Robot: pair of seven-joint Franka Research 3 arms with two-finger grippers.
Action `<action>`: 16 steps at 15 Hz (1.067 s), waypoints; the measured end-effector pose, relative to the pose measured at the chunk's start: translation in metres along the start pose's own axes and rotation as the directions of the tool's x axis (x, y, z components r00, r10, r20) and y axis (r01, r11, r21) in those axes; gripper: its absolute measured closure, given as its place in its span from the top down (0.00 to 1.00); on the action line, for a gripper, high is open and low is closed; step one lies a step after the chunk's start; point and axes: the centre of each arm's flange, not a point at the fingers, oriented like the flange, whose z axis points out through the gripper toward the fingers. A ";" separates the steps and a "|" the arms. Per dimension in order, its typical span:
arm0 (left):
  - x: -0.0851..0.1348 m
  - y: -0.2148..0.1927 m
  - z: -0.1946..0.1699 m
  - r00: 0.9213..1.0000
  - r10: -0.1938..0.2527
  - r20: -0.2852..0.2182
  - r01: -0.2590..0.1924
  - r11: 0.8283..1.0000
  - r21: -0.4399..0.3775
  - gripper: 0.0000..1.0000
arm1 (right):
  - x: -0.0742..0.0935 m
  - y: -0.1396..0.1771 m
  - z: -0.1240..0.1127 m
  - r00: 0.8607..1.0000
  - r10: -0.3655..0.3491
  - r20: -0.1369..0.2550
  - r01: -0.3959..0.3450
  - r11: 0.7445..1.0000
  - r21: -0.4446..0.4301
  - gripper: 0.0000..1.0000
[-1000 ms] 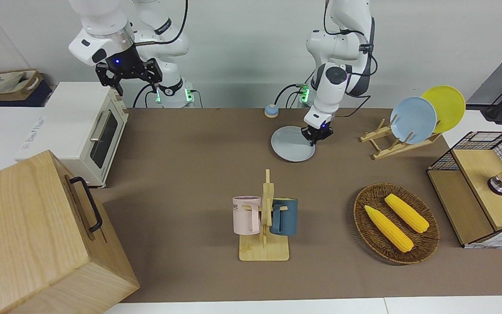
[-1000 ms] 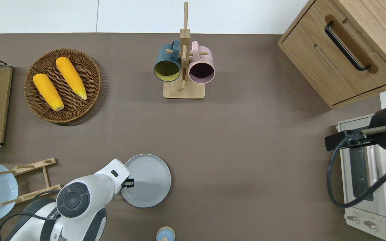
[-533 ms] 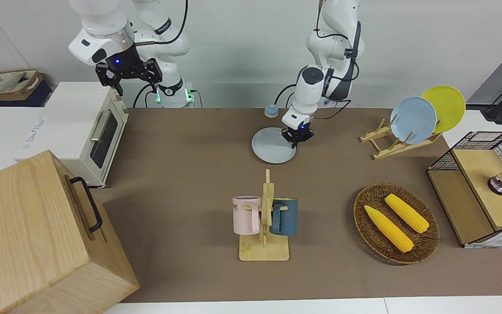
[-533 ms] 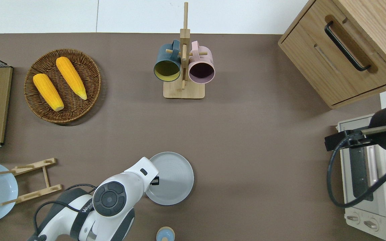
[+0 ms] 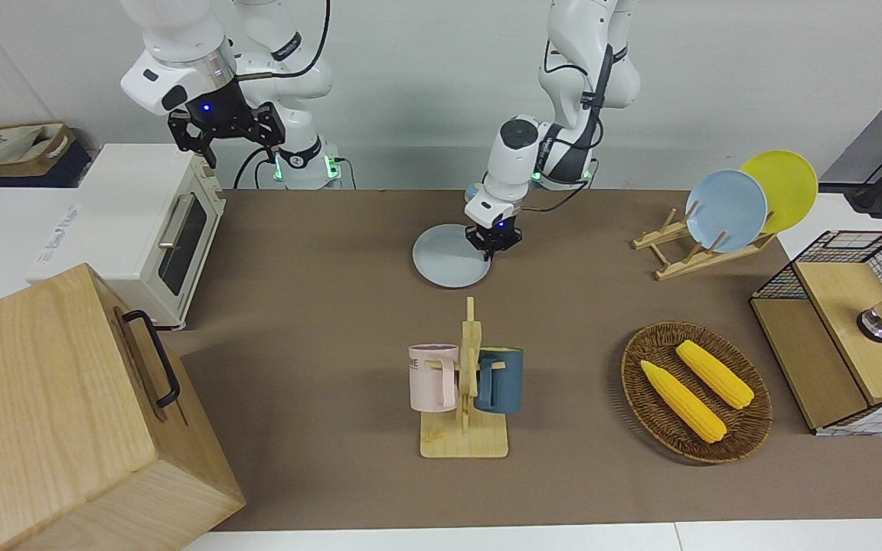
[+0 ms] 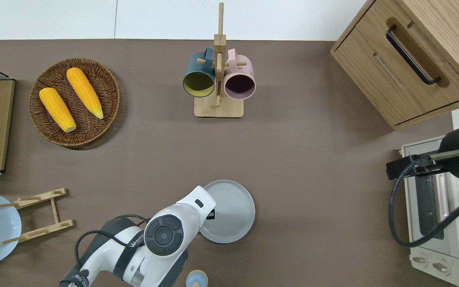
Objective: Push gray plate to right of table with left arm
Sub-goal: 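Push the gray plate with the left gripper across the table toward the toaster oven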
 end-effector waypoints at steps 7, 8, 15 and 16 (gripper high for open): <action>-0.002 0.061 0.005 0.999 -0.036 0.006 0.037 0.999 -0.036 0.03 | 0.000 0.000 0.000 1.000 0.000 0.000 0.000 1.000 0.000 0.99; -0.003 0.069 0.005 0.999 -0.039 0.006 0.039 0.998 -0.041 0.03 | 0.000 0.000 0.000 1.000 0.000 0.000 0.000 1.000 0.000 0.99; -0.010 0.134 0.009 0.998 -0.061 0.024 0.063 0.995 -0.075 0.03 | 0.000 0.000 0.000 1.000 0.000 0.000 0.000 1.000 0.000 0.99; -0.010 0.142 0.010 0.998 -0.064 0.028 0.066 0.995 -0.078 0.03 | 0.000 0.000 0.000 1.000 0.000 0.000 0.000 1.000 0.000 0.99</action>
